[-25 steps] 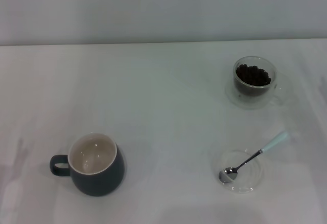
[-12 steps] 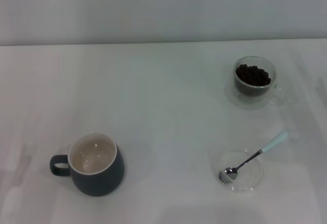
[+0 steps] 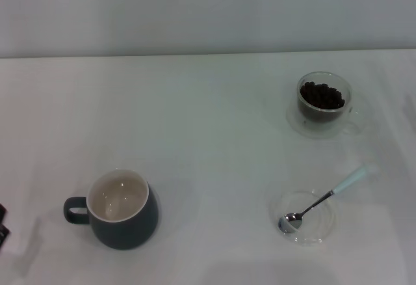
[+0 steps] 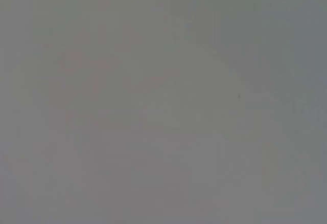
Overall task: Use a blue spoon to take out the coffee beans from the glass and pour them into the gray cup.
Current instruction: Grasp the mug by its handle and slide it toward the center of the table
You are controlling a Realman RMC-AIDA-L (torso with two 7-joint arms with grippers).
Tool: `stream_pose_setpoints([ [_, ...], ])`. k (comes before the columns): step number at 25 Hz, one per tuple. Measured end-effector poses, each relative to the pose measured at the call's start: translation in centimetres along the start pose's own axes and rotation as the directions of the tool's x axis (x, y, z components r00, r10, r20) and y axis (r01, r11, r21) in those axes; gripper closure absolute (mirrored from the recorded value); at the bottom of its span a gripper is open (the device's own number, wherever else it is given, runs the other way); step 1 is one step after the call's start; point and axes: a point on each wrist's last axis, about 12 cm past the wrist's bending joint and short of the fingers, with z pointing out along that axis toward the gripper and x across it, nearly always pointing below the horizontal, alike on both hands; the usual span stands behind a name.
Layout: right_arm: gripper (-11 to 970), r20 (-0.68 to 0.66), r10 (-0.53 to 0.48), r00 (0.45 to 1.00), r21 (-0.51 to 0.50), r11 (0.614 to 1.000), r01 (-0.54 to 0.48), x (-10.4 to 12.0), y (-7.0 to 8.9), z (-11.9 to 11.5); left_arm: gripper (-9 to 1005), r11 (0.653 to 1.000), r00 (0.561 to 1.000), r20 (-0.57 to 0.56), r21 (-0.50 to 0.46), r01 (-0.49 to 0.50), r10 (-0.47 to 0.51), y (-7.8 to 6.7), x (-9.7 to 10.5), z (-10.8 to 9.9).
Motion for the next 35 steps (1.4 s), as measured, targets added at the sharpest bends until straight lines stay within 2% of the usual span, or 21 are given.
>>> stream_pose_setpoints([
  [4, 102, 0.007, -0.001, 1.0, -0.004, 1.0, 0.001, -0.2, 0.1, 0.3, 129, 0.997, 0.998, -0.054, 0.075, -0.028, 0.032, -0.4, 0.6, -0.5],
  [9, 101, 0.01, 0.0, 1.0, -0.008, 1.0, 0.0, -0.3, 0.2, 0.5, 131, 0.987, 0.992, -0.103, 0.155, -0.052, 0.068, -1.2, 1.2, 0.0],
  [14, 101, 0.009, 0.0, 1.0, -0.008, 1.0, 0.0, -0.2, 0.2, 0.4, 132, 0.983, 0.987, -0.126, 0.168, -0.08, 0.102, -1.4, 1.6, 0.4],
  [15, 101, 0.009, 0.0, 1.0, -0.008, 1.0, 0.0, -0.2, 0.3, 0.4, 132, 0.98, 0.984, -0.141, 0.18, -0.087, 0.113, -1.5, 1.8, 1.1],
  [35, 101, 0.02, 0.001, 1.0, -0.011, 1.0, 0.0, -0.4, 0.3, 0.5, 134, 0.967, 0.973, -0.176, 0.232, -0.104, 0.147, -2.0, 2.2, 4.3],
])
